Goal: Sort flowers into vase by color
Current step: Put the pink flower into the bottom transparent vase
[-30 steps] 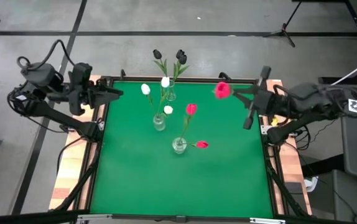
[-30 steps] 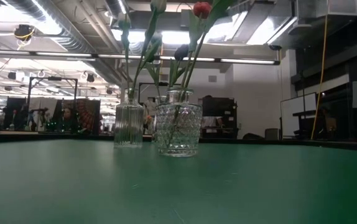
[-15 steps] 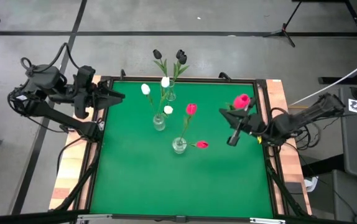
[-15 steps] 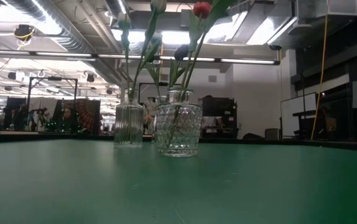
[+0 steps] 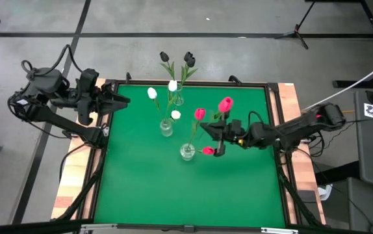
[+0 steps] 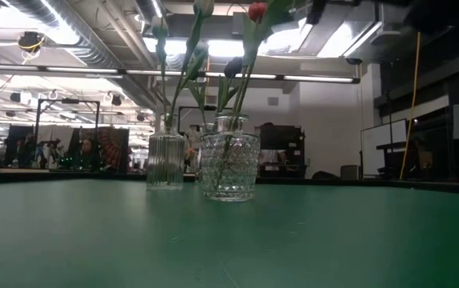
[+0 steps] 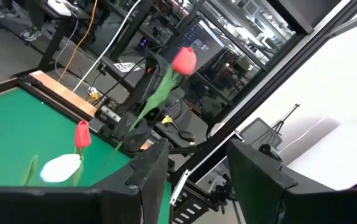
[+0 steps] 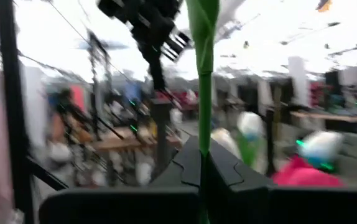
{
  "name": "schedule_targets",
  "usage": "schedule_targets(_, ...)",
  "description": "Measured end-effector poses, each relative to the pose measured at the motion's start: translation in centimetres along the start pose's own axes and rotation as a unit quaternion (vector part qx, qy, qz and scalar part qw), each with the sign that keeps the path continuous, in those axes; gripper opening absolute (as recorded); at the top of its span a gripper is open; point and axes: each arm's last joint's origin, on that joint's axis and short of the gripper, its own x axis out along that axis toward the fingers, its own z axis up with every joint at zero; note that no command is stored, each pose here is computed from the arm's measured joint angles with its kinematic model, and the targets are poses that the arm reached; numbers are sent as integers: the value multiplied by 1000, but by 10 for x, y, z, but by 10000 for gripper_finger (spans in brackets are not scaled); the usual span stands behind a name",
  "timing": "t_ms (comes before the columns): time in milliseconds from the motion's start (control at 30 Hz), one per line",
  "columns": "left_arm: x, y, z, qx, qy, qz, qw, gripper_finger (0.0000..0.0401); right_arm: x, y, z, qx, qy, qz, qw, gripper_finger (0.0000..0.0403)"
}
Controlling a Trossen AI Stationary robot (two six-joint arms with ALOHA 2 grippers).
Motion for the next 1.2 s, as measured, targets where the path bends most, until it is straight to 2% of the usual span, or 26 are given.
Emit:
schedule_targets(233,-12,1,3,-2,-10,-7,1000,162,15,-10,-32,70,-78,64,992,0)
schedule_targets(333,-15,1,3,-2,-12,-8,1000,162,12,-9,-45,87,-69,76,991,0)
schedule_targets(433,-20,3,3,-1,-14,2,1000,162,6,-10,-55,94,-47,78,991,0)
schedule_targets(567,-26,6,2,1,-13,16,1000,162,-4,-14,-49,77,-88,95,989,0)
schedule_targets(900,-29,8,2,11,-20,32,999,162,-38,-27,-74,98,-13,89,991,0)
schedule_targets(1000,-29,8,3,12,-26,39,999,162,-38,-28,-73,99,-15,88,991,0)
schedule_targets(1200,-29,9,3,13,-34,49,998,163,-24,-22,-77,98,-18,118,988,0)
